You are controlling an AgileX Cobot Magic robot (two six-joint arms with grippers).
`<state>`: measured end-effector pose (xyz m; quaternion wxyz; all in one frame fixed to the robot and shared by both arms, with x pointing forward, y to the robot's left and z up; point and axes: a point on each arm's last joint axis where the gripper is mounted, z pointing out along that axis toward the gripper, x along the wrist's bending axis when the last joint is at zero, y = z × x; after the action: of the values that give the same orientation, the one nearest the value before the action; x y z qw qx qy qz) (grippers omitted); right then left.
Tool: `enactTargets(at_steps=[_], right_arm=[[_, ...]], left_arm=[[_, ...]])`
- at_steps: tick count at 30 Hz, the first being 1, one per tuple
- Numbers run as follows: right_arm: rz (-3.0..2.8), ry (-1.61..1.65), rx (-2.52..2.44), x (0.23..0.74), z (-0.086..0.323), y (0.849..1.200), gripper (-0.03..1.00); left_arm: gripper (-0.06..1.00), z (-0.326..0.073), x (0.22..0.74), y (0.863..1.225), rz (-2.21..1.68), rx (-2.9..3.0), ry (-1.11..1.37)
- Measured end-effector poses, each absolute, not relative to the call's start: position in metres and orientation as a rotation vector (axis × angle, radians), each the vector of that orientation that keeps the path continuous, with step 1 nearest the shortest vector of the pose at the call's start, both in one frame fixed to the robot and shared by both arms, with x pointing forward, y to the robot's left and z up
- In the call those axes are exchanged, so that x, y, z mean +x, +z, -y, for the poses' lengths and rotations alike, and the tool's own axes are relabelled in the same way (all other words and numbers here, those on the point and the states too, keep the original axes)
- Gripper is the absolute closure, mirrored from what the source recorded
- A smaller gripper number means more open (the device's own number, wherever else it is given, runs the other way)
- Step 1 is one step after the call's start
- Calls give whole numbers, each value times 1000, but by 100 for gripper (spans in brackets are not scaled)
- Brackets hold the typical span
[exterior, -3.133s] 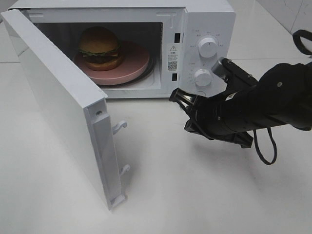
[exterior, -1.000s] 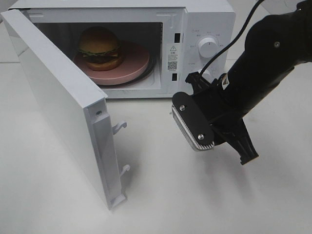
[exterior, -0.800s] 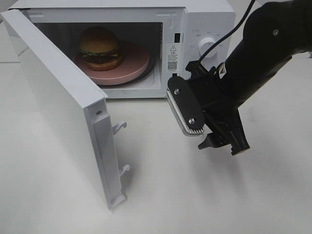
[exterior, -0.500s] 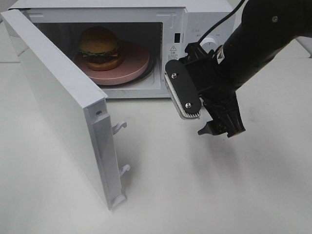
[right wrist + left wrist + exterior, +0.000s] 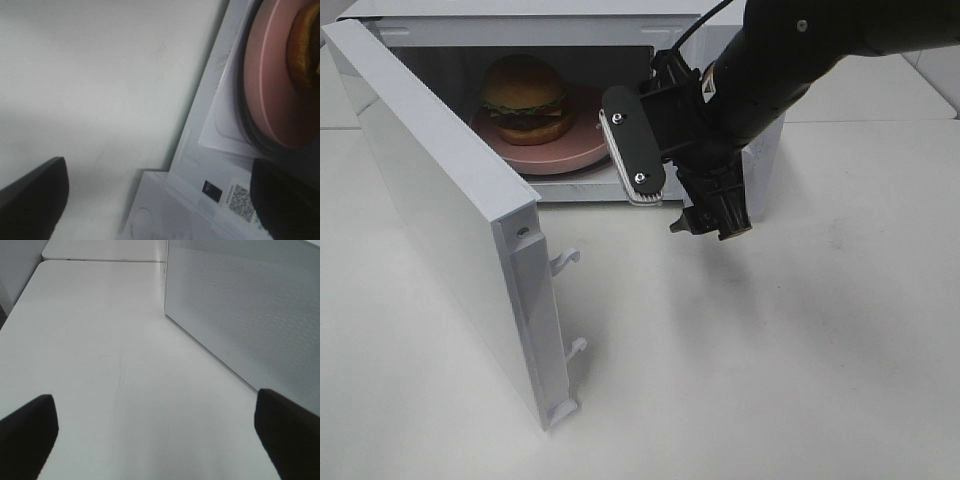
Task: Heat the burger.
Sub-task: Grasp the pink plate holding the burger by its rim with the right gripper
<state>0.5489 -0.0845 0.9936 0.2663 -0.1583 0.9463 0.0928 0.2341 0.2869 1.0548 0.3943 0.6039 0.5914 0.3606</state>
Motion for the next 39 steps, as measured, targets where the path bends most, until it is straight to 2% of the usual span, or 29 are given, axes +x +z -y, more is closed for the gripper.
enactTargets(at_steps=[39], right_arm=[[-2510, 330, -285, 631, 19, 947, 7]], left_arm=[[-4, -287, 234, 1055, -1500, 1532, 915]])
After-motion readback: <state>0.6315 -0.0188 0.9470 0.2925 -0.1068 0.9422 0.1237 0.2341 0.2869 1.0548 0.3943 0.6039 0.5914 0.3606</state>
